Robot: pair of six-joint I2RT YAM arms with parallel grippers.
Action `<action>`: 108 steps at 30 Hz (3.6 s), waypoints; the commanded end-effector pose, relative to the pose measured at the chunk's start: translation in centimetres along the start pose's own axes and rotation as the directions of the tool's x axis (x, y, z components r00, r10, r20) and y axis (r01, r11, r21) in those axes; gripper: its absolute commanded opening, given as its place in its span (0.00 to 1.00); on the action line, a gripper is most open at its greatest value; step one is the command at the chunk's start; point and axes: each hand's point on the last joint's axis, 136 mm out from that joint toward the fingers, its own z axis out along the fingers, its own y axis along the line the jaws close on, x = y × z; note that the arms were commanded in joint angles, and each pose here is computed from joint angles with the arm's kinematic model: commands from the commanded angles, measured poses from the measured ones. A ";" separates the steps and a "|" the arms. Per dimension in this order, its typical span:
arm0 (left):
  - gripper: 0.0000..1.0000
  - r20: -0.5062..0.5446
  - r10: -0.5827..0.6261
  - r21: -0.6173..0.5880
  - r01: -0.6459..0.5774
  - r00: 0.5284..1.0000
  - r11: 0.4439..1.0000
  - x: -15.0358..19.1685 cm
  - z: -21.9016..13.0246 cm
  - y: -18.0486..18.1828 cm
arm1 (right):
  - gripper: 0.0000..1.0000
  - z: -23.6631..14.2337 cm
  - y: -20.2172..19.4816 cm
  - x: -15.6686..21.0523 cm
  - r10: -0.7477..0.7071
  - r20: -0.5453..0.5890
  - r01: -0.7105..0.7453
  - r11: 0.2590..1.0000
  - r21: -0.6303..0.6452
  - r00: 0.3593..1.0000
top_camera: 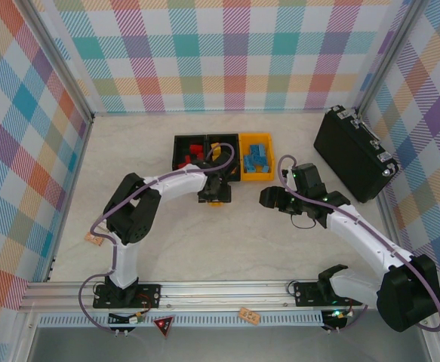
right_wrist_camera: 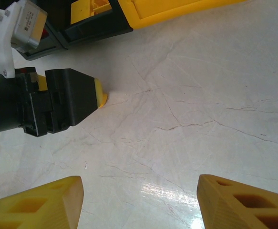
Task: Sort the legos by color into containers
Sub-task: Pick up the lego from the center of the table, then place the lego in the container, then reset both arms
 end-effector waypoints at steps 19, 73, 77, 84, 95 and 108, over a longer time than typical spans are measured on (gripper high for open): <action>0.56 0.211 -0.036 0.087 0.018 0.977 0.996 -13.4 -6.0 -2.6 | 0.64 0.4 5.0 -5.6 -0.070 0.073 0.077 0.991 -0.105 0.995; 0.78 0.372 -0.080 0.150 0.026 0.925 0.988 -17.5 -10.5 -0.3 | 0.71 0.3 4.0 -8.3 -0.120 0.132 0.120 0.993 0.005 0.984; 0.82 0.411 -0.091 0.151 0.030 0.907 0.988 -16.1 -11.9 2.0 | 0.73 0.2 3.7 -9.7 -0.135 0.164 0.132 0.991 0.028 0.977; 0.87 0.453 -0.117 0.130 0.064 0.884 0.989 -13.9 -13.8 6.7 | 0.99 0.4 3.3 -11.6 -0.157 0.197 0.148 0.987 0.061 0.968; 1.00 0.550 -0.190 -0.028 0.246 0.813 0.969 -10.0 -14.6 19.3 | 0.99 -1.0 -2.1 -15.8 -0.208 0.343 0.093 0.942 0.321 0.916; 1.00 0.724 -0.099 -0.263 0.405 0.682 0.876 -8.1 -10.9 31.0 | 0.99 -3.9 -14.9 -16.1 -0.484 0.467 -0.059 0.646 0.761 0.740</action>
